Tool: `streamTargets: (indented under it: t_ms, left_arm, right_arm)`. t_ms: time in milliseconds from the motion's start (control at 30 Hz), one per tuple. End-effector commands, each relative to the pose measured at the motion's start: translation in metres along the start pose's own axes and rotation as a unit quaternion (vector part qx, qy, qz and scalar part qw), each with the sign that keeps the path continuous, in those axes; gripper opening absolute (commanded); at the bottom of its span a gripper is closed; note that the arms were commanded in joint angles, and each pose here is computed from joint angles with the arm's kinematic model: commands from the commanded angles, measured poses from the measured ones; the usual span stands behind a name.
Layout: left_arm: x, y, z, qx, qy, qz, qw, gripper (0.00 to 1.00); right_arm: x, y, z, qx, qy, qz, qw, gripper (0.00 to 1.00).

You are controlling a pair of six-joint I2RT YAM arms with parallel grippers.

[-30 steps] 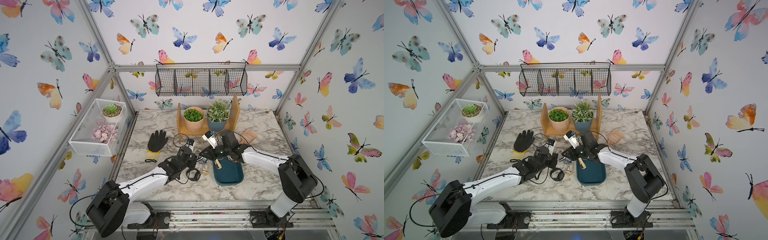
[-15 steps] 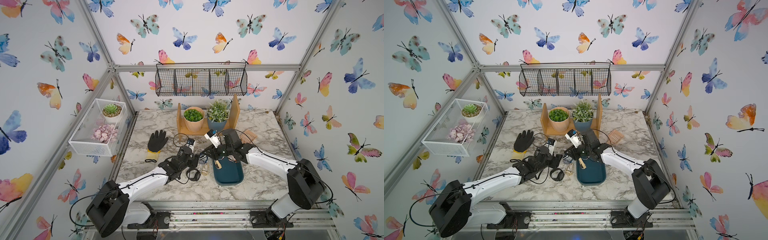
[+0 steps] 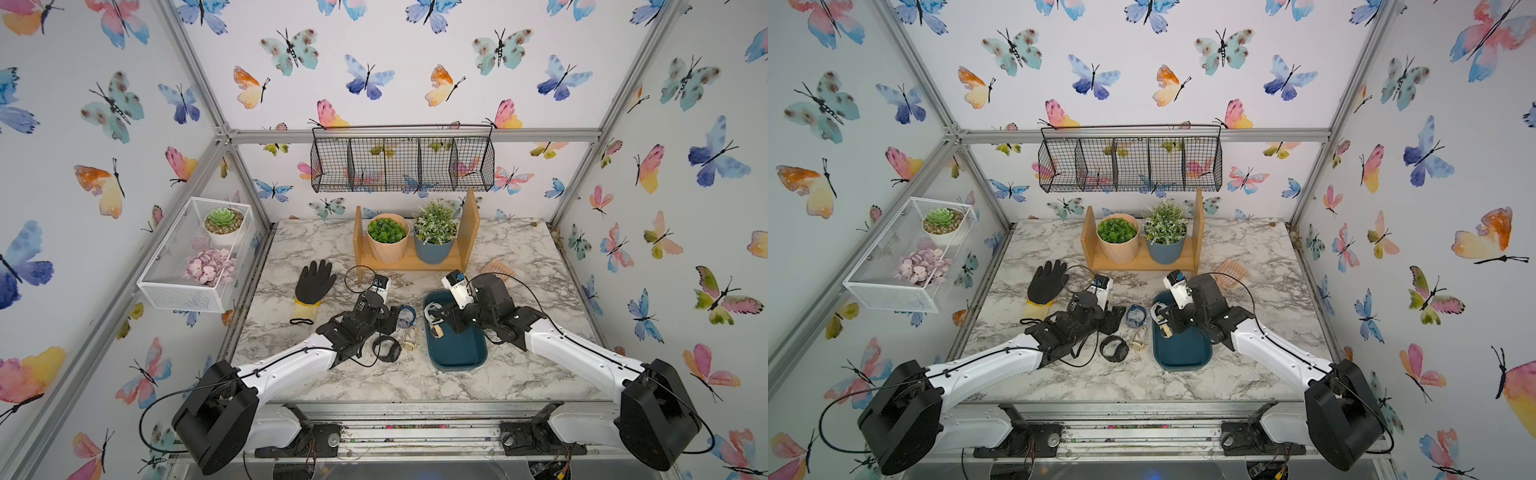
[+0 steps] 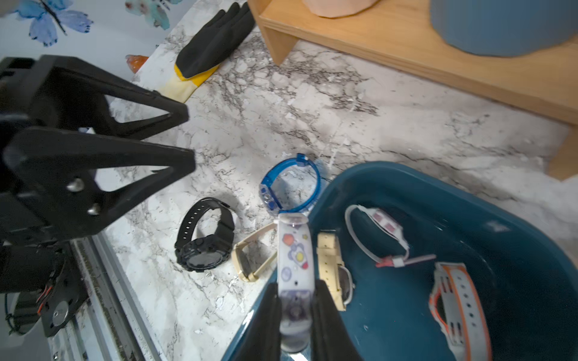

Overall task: Put the watch into the storage box
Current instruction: Place the watch in the storage box.

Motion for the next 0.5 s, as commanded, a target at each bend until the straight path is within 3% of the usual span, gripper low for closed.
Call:
streamTargets:
  t_ms: [0,467]
  left_arm:
    - [-0.002,0.007,-0.001,-0.018,-0.012,-0.007,1.0,0.63]
    - [0.008,0.015,0.005,-0.036,0.003,-0.011,0.999,0.63]
  right_arm:
    - [0.001,-0.024,-0.002,0.025,-0.015,0.046,0.999,0.17]
    - [0.036,-0.049,0.021,0.006,0.017,0.109,0.994,0.2]
Point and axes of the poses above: each gripper's point midway between its finger pads, its own z axis out along the fingers, its own y axis along the line the jaws close on, x = y × z, the point moved 1 cm from there along -z, back along the fingers, and after that the axes turned 1 degree about -z, right-handed, at the moved point
